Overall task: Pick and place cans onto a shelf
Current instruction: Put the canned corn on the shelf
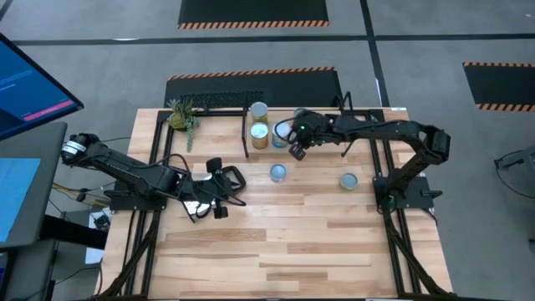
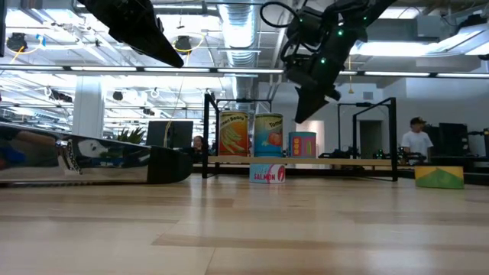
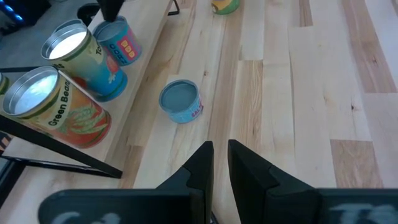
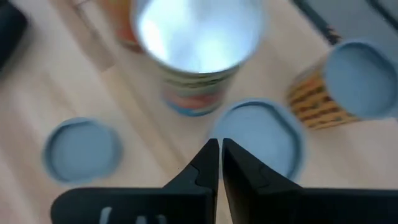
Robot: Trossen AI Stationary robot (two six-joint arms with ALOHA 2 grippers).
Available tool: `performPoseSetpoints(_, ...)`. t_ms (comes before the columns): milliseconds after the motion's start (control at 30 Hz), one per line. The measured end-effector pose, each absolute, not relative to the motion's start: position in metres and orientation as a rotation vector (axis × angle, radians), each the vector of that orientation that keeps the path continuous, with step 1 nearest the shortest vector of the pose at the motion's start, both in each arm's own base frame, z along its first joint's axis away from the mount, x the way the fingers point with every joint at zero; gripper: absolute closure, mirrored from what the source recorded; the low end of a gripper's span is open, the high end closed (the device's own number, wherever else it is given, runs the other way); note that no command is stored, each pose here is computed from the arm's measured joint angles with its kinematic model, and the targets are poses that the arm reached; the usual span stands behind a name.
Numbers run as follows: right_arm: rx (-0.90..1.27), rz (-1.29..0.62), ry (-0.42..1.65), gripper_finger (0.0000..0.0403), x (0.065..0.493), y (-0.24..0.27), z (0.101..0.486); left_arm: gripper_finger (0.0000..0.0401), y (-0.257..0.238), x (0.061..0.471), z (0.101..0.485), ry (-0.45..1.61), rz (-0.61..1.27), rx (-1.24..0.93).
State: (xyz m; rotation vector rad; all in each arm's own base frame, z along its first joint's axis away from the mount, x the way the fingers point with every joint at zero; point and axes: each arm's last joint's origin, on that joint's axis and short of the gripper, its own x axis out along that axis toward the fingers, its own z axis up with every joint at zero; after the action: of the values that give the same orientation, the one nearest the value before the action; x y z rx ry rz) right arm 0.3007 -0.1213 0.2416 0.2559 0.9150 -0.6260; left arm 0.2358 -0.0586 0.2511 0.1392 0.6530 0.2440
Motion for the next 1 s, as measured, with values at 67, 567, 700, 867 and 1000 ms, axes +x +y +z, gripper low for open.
performPoseSetpoints(67, 0.259, -0.661, 0.917, 0.0361, 0.298, -0.126, 0.241, 0.0363, -0.059, 0.236, 0.251, 0.653, 0.244, 0.139)
performPoseSetpoints(567, 0.287, -0.674, 0.970, 0.0361, 0.295, -0.141, 0.228, 0.0363, -0.059, 0.236, 0.251, 0.654, 0.245, 0.139)
performPoseSetpoints(700, 0.298, -0.681, 1.021, 0.0361, 0.294, -0.141, 0.221, 0.0363, -0.059, 0.236, 0.251, 0.653, 0.244, 0.139)
performPoseSetpoints(867, 0.300, -0.687, 1.024, 0.0361, 0.292, -0.142, 0.222, 0.0363, -0.059, 0.236, 0.251, 0.654, 0.244, 0.139)
performPoseSetpoints(1000, 0.298, -0.689, 1.023, 0.0361, 0.292, -0.142, 0.222, 0.0363, -0.059, 0.236, 0.251, 0.654, 0.244, 0.139)
